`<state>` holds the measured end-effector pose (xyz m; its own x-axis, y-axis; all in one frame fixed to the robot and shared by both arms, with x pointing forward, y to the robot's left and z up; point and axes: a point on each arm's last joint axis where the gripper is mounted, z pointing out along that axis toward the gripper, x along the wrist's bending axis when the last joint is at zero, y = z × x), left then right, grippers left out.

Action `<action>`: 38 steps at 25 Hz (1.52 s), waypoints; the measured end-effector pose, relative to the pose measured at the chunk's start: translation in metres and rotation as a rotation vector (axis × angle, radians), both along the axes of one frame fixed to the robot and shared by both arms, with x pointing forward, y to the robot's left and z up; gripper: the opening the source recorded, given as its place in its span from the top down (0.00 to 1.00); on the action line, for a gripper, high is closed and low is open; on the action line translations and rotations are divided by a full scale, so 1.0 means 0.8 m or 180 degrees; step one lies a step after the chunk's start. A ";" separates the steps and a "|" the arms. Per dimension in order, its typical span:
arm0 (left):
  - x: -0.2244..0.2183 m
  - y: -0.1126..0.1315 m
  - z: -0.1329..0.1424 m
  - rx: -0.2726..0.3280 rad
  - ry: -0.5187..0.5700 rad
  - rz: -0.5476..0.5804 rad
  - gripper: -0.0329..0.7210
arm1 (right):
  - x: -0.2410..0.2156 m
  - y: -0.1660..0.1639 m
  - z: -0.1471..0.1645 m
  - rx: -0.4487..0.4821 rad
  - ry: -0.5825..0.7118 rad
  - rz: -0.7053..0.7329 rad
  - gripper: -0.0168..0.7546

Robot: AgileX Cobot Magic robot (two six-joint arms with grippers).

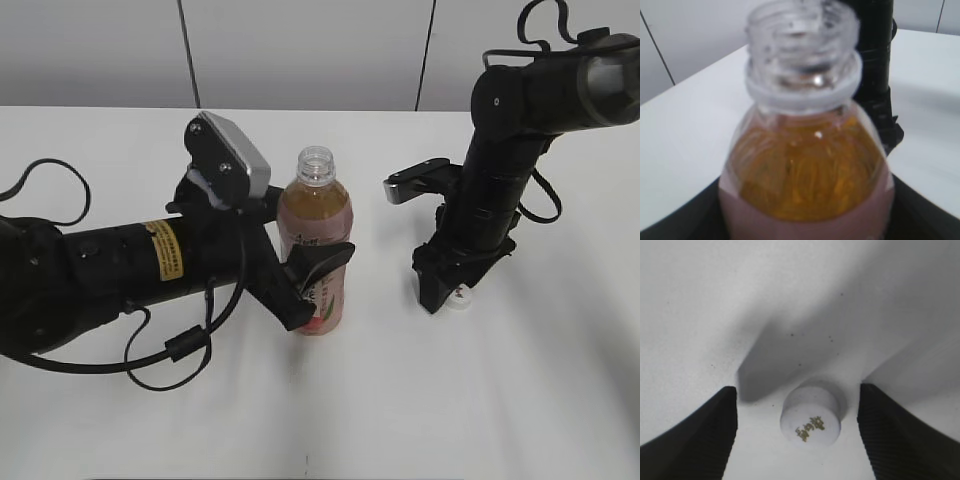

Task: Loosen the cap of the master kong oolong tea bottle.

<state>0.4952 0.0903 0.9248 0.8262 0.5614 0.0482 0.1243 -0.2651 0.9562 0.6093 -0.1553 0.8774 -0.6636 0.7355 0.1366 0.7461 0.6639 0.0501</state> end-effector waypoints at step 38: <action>-0.040 0.165 -0.009 -0.0881 0.0165 0.1980 0.23 | -0.026 -0.054 0.138 -0.0014 -0.0057 -0.0898 0.22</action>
<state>0.4631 0.2226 0.9177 0.3430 0.9185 -0.1964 0.2219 0.1240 0.9671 0.5886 -0.1987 0.9877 -0.4349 0.8920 0.1231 0.9005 0.4304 0.0624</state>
